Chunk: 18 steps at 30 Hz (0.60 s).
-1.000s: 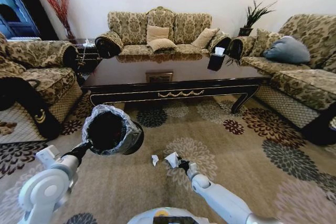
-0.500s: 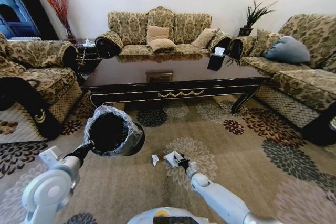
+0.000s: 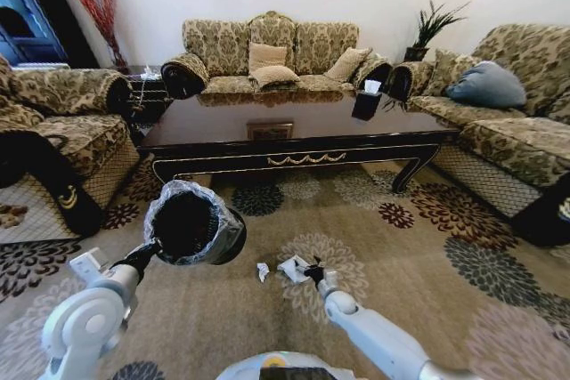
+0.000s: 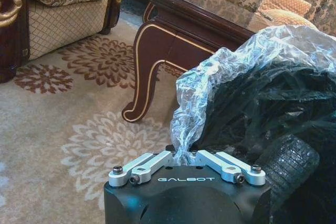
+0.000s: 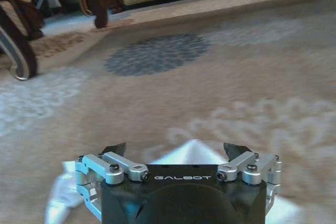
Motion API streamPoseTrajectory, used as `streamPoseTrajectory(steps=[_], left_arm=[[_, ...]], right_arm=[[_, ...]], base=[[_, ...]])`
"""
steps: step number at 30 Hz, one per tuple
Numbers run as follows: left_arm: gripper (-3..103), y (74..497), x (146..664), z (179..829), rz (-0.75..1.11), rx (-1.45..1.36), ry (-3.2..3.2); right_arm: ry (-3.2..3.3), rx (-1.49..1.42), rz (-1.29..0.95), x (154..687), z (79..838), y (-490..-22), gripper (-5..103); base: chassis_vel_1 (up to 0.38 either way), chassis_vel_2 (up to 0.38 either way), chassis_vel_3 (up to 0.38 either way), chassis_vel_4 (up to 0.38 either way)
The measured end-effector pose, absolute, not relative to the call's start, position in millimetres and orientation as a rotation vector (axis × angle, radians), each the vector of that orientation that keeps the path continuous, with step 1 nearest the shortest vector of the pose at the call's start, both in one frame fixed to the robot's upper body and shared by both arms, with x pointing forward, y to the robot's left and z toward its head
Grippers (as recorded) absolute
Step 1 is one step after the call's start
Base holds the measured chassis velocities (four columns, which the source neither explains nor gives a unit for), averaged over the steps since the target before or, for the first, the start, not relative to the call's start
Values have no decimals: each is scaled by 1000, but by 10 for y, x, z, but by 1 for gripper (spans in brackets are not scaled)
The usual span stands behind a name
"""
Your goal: Move to the front of the table and pick up the trash from the floor, then place it into the trash bin.
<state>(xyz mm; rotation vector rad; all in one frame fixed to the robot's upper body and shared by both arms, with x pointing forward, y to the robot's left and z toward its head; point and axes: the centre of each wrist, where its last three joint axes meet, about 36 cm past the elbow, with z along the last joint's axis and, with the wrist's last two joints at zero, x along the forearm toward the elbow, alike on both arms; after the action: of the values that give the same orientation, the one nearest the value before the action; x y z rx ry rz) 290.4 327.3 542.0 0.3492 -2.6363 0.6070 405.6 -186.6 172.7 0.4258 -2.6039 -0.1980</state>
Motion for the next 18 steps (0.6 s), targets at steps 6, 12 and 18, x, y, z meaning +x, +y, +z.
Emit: streamPoseTrajectory(steps=[6, 12, 18], left_arm=[[2, 3303, 2893, 5428, 595, 359, -2639], [2, 3314, 2896, 5431, 593, 361, -2641], [2, 3312, 2922, 5420, 597, 356, -2641]], right_arm=[[-2585, 441, -157, 4188, 1594, -1725, 100], [-2583, 433, -111, 4239, 1572, -1781, 100], [-2587, 436, -64, 4217, 1551, -1846, 100]], base=[[0, 0, 0, 0], [0, 0, 0, 0], [0, 0, 0, 0]])
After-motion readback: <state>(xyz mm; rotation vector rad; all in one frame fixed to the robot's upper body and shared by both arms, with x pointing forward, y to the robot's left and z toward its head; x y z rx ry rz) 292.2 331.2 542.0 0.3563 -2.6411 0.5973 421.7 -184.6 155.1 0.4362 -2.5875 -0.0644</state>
